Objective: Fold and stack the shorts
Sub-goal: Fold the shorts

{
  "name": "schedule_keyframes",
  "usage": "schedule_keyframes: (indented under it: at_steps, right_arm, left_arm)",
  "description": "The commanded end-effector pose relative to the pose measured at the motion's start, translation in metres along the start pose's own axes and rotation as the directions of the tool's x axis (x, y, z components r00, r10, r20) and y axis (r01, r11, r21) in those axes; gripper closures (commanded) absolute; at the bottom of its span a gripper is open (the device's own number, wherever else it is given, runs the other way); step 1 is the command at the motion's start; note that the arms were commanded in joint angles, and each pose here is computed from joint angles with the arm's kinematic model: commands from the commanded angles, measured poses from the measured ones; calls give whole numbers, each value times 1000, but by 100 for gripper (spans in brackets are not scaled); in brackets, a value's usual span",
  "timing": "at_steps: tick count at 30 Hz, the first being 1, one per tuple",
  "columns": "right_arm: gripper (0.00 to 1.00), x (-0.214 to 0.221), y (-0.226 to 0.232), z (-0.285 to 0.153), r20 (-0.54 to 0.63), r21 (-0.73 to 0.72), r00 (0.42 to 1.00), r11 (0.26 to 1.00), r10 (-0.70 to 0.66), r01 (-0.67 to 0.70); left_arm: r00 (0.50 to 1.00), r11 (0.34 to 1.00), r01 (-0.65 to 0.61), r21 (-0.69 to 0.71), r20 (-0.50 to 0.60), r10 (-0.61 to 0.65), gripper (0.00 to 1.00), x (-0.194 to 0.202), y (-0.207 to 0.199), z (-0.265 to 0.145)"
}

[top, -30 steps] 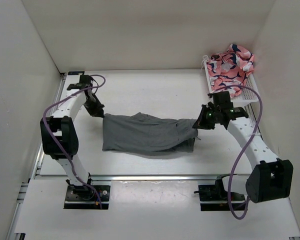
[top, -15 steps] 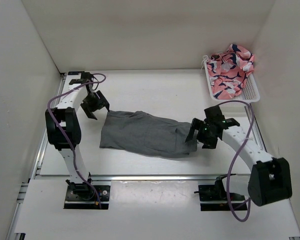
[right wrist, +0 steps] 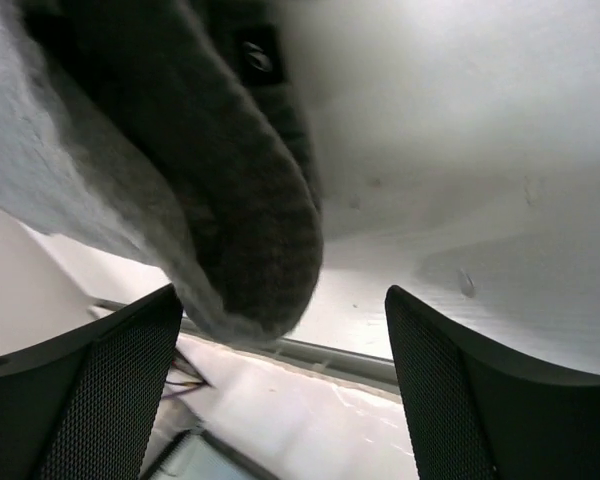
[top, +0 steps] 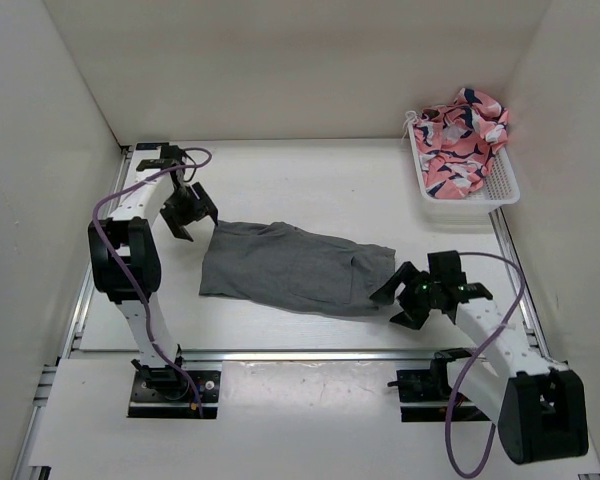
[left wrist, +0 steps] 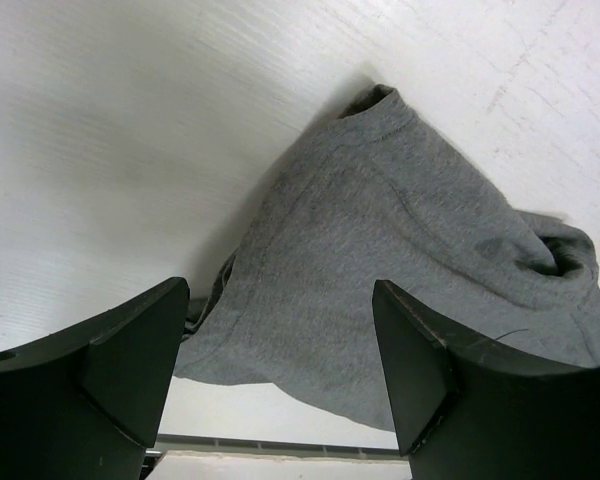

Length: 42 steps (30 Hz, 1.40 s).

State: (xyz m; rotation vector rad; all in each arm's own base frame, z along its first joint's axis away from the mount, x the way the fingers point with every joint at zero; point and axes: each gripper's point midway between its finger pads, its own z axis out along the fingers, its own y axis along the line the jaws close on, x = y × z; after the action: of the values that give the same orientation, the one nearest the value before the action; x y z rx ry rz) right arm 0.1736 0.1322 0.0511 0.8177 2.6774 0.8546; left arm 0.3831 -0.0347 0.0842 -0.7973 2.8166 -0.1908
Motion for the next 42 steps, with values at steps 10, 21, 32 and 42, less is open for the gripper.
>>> schedule_keyframes:
  at_steps: [10, 21, 32, 42]
  right_arm:
    - [28, -19, -7, 32, 102, -61, 977, 982, 187, -181]
    - [87, -50, -13, 45, 220, 63, 969, 990, 112, -129]
    - [100, -114, 16, -14, 339, 329, 906, 934, -252, 137]
    - [100, -111, 153, -10, 235, 552, 631, 635, -740, 540]
  left_arm:
    - [998, 999, -13, 39, 62, 10, 16, -8, 0, -24]
    - [1000, 1000, 2, 7, 10, -2, 17, 4, 9, 1]
    - [997, 999, 39, 12, -70, -38, 26, 58, 28, 17]
    - [990, 999, 2, 38, -139, 3, 90, 88, 9, 43]
